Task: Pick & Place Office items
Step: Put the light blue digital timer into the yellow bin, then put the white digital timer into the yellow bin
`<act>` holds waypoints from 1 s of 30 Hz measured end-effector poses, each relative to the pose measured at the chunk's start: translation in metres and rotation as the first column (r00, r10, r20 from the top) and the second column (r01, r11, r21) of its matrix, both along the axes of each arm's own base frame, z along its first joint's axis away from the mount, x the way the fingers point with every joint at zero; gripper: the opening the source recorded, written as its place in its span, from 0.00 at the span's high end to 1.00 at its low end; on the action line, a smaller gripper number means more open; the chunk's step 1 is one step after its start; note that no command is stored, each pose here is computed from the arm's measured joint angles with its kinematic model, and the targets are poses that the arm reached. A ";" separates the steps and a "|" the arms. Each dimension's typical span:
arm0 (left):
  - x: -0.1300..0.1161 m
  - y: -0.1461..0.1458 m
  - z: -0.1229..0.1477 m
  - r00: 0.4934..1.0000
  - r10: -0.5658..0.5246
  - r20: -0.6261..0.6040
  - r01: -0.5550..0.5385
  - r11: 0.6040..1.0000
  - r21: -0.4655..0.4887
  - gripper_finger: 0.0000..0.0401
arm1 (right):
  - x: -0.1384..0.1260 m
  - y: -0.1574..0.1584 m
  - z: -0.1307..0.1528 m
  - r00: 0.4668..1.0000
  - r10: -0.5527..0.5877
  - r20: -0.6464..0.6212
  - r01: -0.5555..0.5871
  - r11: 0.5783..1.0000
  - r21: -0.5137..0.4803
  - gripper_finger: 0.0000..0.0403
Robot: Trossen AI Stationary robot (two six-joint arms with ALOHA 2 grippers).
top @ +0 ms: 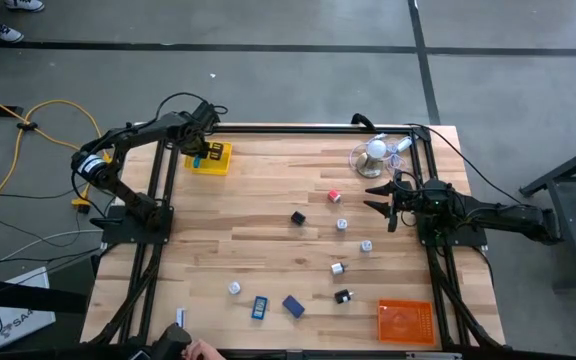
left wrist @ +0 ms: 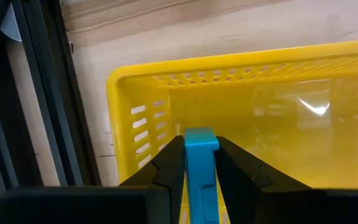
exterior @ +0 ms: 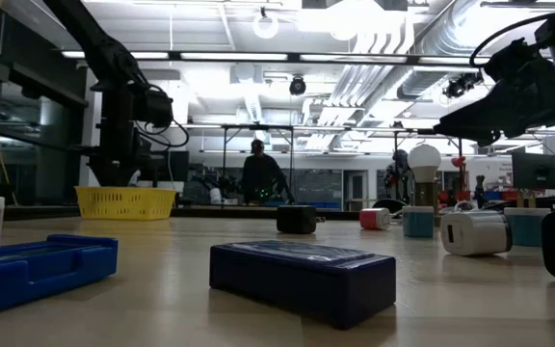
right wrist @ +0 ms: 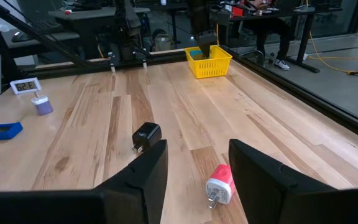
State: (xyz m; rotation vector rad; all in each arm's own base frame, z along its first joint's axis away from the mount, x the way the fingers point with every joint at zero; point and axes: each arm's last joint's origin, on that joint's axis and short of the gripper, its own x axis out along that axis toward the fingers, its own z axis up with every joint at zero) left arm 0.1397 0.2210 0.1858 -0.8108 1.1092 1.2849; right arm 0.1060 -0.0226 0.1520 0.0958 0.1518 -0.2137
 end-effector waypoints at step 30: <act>-0.006 -0.010 0.027 0.997 -0.036 0.065 0.031 0.996 0.081 0.73 | 0.000 0.000 0.000 1.000 0.000 -0.001 0.000 1.000 0.000 0.61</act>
